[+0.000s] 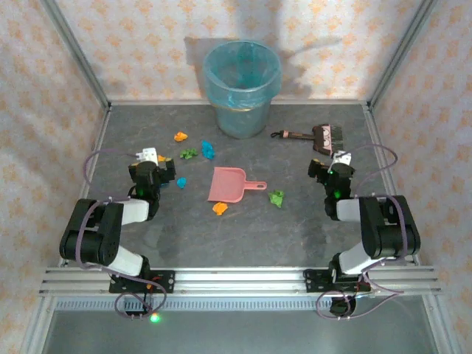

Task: Sweep away the paper scraps from the table

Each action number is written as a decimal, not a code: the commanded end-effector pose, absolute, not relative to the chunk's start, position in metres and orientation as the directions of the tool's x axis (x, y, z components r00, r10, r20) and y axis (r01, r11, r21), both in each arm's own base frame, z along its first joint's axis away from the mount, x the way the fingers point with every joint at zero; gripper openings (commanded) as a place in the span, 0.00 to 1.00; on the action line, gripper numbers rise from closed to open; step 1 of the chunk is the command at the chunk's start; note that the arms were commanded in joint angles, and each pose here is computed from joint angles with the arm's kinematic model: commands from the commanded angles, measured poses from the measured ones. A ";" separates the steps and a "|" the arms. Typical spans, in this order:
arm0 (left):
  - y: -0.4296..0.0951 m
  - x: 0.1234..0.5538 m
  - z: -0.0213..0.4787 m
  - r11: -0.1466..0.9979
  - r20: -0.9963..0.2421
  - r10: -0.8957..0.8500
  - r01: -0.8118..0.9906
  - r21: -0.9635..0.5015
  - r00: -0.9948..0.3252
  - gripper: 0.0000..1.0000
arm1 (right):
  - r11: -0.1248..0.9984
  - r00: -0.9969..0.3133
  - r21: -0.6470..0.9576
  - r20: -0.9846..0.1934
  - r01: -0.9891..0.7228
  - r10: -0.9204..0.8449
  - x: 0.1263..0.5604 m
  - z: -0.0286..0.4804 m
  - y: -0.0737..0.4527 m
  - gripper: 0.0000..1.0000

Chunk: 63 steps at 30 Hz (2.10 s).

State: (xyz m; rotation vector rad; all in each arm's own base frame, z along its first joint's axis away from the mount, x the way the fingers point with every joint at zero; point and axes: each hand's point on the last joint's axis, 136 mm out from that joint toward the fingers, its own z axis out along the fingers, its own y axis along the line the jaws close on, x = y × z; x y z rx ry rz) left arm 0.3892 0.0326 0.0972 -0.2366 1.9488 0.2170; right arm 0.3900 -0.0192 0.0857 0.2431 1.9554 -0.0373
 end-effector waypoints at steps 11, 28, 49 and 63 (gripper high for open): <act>0.032 0.391 0.096 0.965 -0.920 -0.045 -0.254 0.061 -0.389 1.00 | 0.980 -0.366 0.078 -0.920 0.184 0.142 0.394 0.088 -0.019 0.99; 0.032 0.391 0.095 0.965 -0.920 -0.046 -0.254 0.059 -0.390 1.00 | 0.979 -0.364 0.080 -0.920 0.186 0.144 0.395 0.089 -0.020 0.99; 0.019 0.362 0.209 0.968 -0.966 -0.153 -0.229 -0.104 -0.209 1.00 | 0.847 -0.134 0.240 -0.931 0.475 0.339 0.359 0.179 -0.065 0.99; 0.056 0.318 0.261 0.585 -0.682 -0.729 -0.469 -0.662 0.053 1.00 | 0.657 -0.009 0.656 -0.705 0.371 0.709 0.325 0.217 -0.044 0.99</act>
